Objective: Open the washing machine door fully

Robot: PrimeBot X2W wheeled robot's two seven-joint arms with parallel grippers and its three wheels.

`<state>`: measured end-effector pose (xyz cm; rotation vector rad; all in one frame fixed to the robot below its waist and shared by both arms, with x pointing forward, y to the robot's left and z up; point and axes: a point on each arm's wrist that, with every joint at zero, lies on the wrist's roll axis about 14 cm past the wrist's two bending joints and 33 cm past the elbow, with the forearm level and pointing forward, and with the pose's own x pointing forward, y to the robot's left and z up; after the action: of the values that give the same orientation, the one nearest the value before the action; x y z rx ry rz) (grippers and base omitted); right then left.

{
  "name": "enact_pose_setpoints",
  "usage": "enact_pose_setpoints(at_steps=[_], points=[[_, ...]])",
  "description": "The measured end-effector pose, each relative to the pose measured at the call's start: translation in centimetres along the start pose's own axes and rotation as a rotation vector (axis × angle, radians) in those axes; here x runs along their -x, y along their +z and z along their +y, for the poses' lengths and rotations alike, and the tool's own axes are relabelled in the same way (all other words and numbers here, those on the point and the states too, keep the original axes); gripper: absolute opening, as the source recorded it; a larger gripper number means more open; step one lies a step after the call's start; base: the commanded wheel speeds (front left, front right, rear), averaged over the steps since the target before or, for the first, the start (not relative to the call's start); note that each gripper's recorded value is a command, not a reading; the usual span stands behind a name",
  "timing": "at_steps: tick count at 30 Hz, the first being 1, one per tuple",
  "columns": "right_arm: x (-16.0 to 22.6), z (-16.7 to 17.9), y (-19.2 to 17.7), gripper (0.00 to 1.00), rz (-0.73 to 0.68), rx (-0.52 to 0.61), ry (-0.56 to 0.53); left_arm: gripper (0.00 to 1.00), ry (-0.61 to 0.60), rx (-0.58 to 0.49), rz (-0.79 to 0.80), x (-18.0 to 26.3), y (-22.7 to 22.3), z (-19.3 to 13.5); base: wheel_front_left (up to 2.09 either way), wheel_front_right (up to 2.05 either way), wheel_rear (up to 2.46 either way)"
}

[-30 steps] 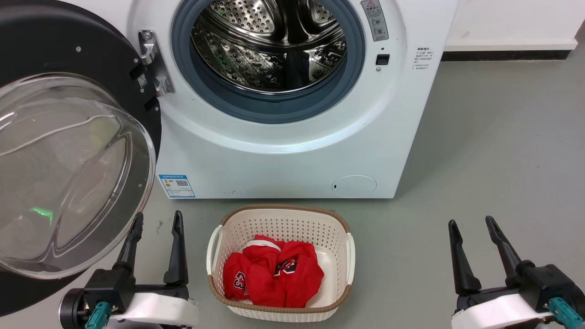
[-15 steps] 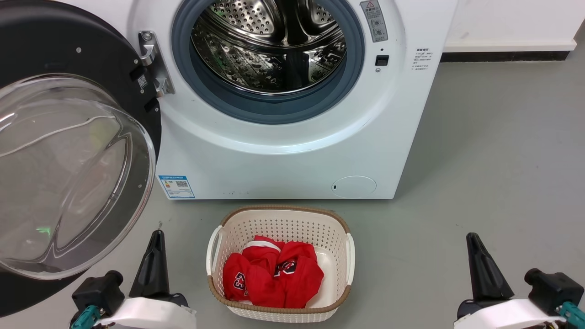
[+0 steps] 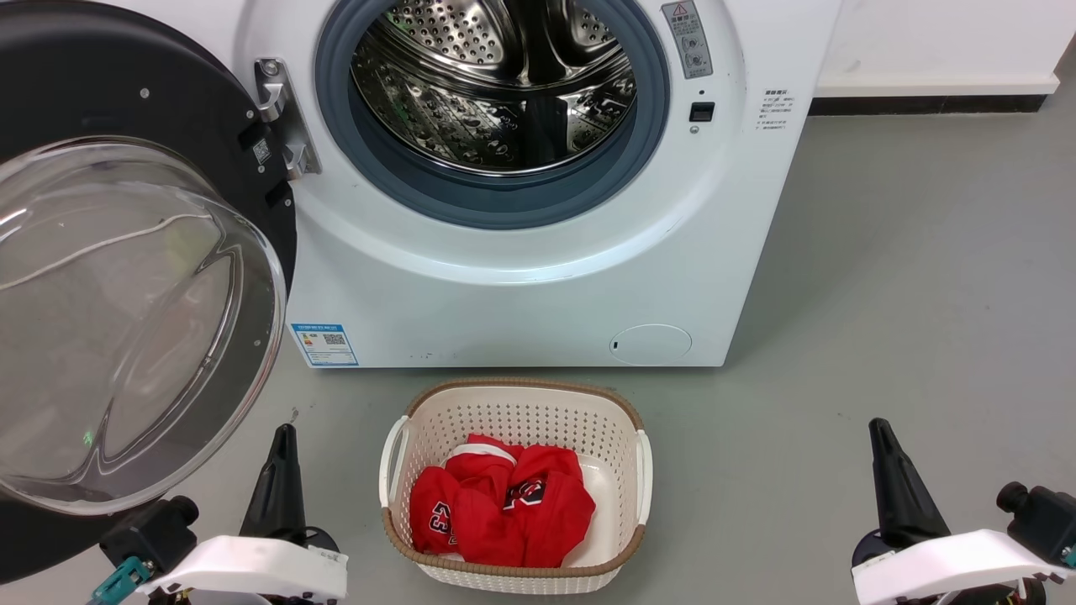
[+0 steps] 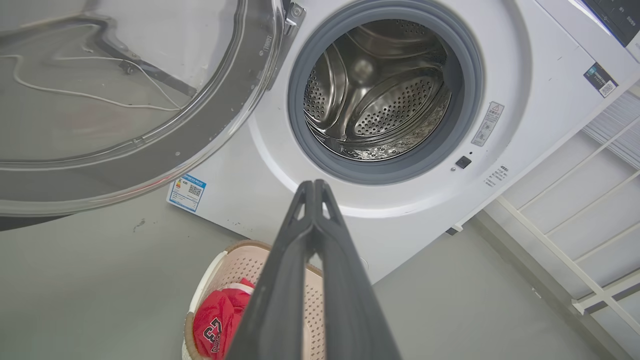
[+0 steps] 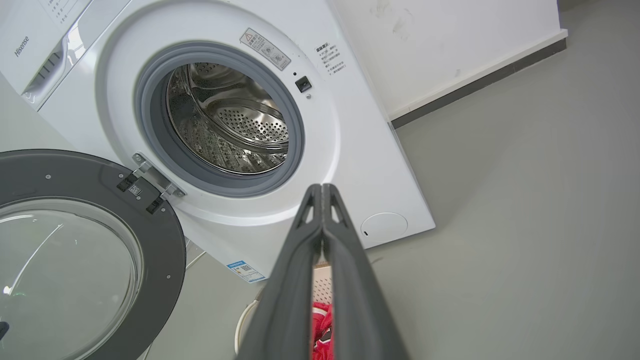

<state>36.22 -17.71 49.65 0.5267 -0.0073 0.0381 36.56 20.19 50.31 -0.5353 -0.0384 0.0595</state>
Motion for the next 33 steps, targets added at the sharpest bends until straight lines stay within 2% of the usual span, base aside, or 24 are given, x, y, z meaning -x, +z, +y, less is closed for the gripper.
enact_pose_setpoints(at_steps=[33], points=[[-1.0,-1.2,0.4,0.0,0.008,-0.444,-0.058,0.0,0.034,0.446,0.048,-0.9,-0.5,0.5,0.0,0.0,0.0]])
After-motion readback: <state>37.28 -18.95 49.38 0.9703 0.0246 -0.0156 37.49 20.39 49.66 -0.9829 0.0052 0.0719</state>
